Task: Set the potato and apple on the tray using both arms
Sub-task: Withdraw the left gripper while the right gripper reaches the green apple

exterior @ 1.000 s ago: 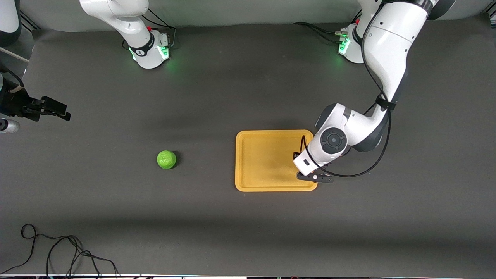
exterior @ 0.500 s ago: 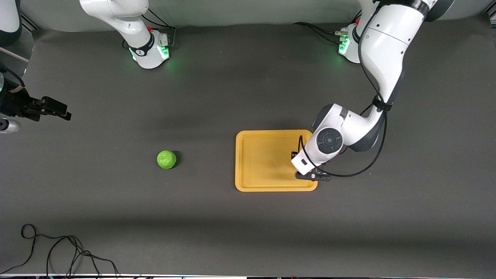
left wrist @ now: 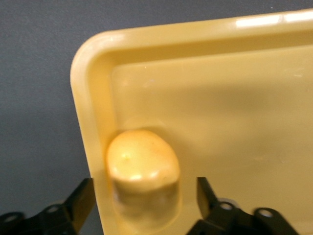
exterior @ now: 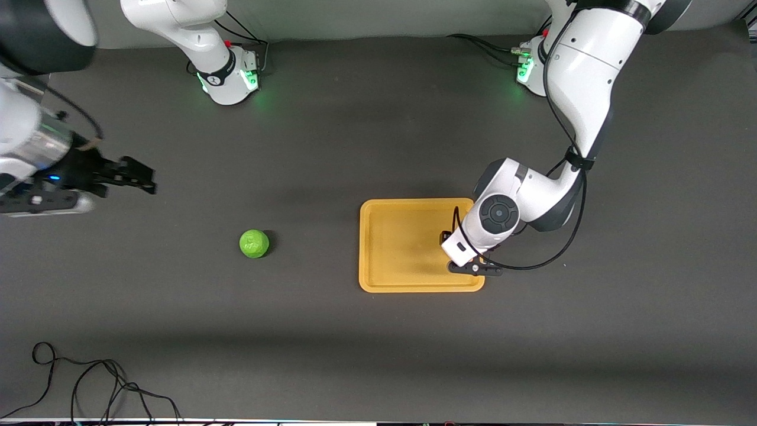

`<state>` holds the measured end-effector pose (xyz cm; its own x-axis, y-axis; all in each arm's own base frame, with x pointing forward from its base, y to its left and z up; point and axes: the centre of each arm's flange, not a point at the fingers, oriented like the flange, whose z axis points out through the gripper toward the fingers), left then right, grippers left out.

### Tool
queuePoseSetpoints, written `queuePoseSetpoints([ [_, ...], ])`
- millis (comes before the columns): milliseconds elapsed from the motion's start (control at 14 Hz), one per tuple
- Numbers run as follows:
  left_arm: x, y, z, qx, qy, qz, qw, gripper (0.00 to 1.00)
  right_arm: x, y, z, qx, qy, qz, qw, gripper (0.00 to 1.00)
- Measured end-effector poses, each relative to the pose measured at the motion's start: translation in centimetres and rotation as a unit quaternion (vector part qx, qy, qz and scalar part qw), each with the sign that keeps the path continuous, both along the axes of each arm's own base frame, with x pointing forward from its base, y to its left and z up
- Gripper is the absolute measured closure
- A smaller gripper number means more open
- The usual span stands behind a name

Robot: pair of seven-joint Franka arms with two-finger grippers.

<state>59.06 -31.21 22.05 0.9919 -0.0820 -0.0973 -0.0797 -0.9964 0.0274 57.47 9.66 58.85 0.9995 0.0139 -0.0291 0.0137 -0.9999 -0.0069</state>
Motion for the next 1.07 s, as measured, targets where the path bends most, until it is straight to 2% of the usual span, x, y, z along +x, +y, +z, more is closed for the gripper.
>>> queuePoseSetpoints([
  [286,0.4,0.1,1.8,0.001,-0.005,0.002,1.0,0.0,-0.7,5.9,-0.5,-0.002,0.001,-0.002,1.0,0.0],
  [429,0.8,0.6,5.8,0.016,0.003,0.004,1.0,0.0,-0.8,6.4,-1.0,-0.002,0.003,0.001,1.0,0.0],
  [571,1.5,2.5,11.9,0.043,0.004,0.013,0.999,0.0,-0.4,6.1,-2.7,-0.001,-0.005,-0.003,1.0,0.0],
  [857,3.4,10.4,23.0,0.071,-0.017,0.064,0.995,0.0,-0.1,5.5,-10.5,0.006,-0.032,-0.01,0.999,0.0],
  [1071,3.0,15.4,26.6,0.079,-0.002,0.071,0.994,0.0,-1.2,5.2,-17.9,0.014,-0.064,-0.011,0.998,0.0],
])
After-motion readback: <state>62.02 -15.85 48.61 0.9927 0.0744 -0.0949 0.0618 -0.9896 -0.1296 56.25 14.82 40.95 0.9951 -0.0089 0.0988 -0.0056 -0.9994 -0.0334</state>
